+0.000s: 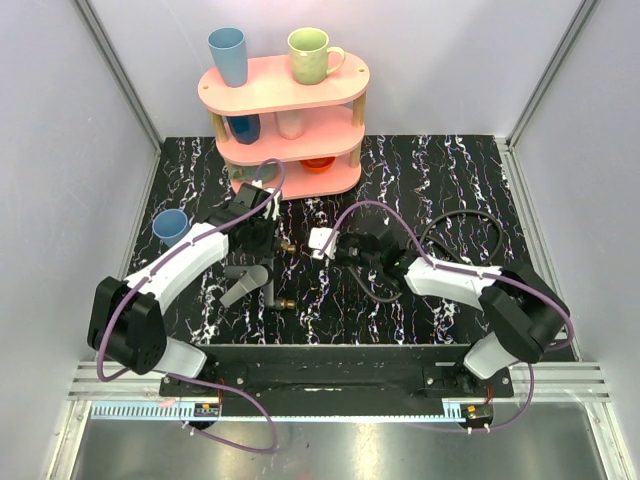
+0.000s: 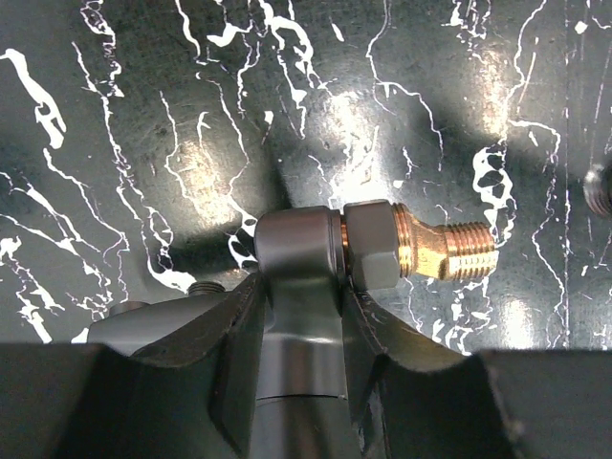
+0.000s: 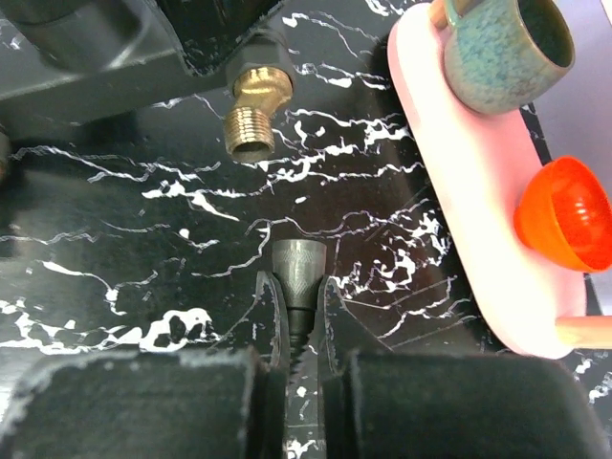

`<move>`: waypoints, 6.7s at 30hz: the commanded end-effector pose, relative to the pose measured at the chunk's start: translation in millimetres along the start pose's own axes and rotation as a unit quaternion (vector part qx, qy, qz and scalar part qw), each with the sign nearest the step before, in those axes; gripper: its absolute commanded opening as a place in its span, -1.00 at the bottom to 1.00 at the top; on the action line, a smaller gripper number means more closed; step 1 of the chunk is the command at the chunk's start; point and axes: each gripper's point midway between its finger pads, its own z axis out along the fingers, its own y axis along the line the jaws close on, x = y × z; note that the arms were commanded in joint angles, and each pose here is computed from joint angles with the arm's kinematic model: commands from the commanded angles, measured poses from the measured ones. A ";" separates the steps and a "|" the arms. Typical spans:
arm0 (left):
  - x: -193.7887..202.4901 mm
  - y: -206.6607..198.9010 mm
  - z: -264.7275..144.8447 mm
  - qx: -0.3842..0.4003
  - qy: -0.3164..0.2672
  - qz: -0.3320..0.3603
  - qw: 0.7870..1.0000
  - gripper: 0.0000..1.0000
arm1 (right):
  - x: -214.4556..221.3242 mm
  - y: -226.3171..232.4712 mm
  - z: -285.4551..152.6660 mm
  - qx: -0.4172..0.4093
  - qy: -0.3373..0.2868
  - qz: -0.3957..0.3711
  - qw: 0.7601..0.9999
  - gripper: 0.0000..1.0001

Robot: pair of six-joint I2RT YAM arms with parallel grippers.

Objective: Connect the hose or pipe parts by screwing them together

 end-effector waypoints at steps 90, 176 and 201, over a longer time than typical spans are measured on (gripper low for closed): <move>-28.0 -97.9 -24.0 0.244 -0.111 0.048 0.962 -1.00 | -56.9 18.3 47.1 -0.088 -0.127 0.288 0.945 -1.00; 7.4 -74.0 -3.3 0.220 0.013 -0.041 0.975 -1.00 | -36.6 33.7 -37.6 -0.089 -0.009 -0.137 0.987 0.38; 11.3 -80.8 3.4 0.238 0.033 -0.051 0.969 -1.00 | -14.4 38.9 8.9 -0.047 0.017 -0.133 0.990 -0.71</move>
